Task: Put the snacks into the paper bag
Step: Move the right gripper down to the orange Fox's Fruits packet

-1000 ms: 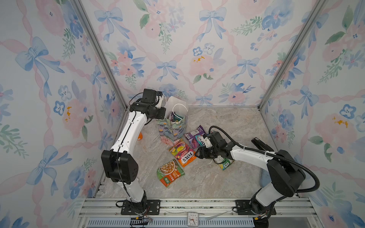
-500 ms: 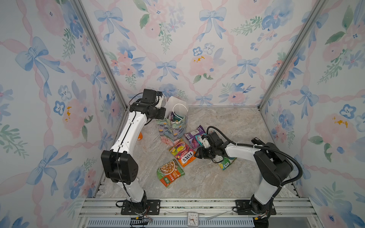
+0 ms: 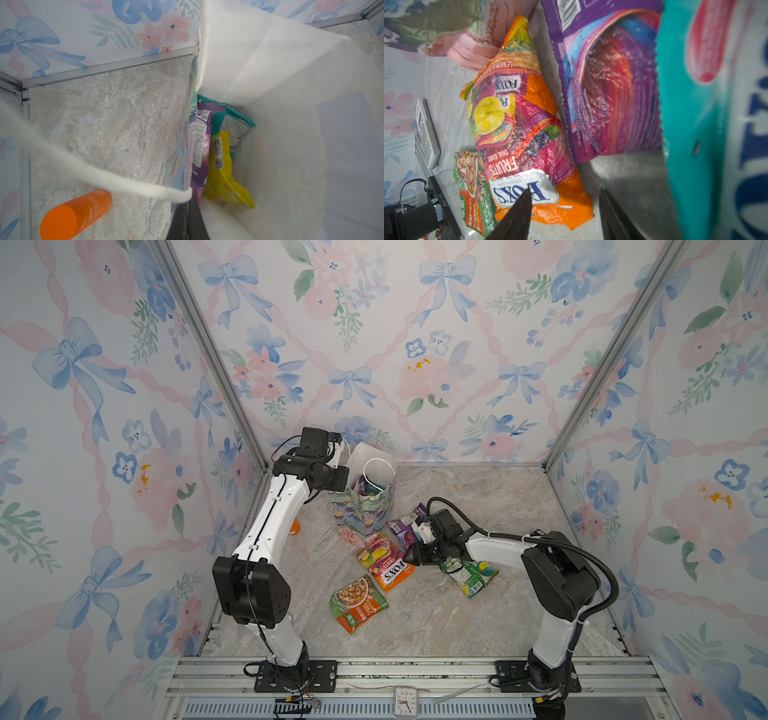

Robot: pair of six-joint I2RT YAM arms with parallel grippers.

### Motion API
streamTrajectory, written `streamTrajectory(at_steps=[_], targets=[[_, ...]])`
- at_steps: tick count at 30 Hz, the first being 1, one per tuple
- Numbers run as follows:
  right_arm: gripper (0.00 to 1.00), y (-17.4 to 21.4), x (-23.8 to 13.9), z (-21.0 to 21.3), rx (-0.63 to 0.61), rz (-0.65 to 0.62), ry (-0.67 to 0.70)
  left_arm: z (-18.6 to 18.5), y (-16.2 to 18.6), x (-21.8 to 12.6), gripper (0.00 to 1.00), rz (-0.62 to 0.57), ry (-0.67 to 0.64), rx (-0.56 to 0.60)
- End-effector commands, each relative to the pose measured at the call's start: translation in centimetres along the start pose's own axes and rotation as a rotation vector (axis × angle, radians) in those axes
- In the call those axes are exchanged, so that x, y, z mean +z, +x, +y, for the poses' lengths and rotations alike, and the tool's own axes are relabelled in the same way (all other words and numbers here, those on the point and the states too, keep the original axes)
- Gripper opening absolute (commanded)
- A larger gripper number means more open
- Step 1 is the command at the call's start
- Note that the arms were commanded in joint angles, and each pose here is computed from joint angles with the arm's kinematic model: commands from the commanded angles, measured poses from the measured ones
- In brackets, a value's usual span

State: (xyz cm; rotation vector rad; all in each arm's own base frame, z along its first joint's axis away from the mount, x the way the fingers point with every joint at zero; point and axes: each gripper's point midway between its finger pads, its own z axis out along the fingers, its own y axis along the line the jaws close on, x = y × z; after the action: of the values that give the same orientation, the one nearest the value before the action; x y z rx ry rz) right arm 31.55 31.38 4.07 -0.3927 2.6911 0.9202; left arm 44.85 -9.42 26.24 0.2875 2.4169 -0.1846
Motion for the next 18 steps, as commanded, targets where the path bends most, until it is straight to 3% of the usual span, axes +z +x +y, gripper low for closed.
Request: streamTrajectory(at_steps=[1,12,18], targets=[[0.54,0.3,0.1,0.8,-0.042,0.021,-0.036,0.4,1.1,-0.5,0.0,0.03,-0.016,-0.009],[0.51,4.8,-0.3,3.8,-0.102,0.103,-0.079,0.2,1.3,-0.3,0.0,0.037,-0.008,-0.011],[0.52,5.2,-2.0,2.9,-0.084,0.081,-0.038,0.2,1.3,-0.3,0.0,0.036,-0.006,-0.014]])
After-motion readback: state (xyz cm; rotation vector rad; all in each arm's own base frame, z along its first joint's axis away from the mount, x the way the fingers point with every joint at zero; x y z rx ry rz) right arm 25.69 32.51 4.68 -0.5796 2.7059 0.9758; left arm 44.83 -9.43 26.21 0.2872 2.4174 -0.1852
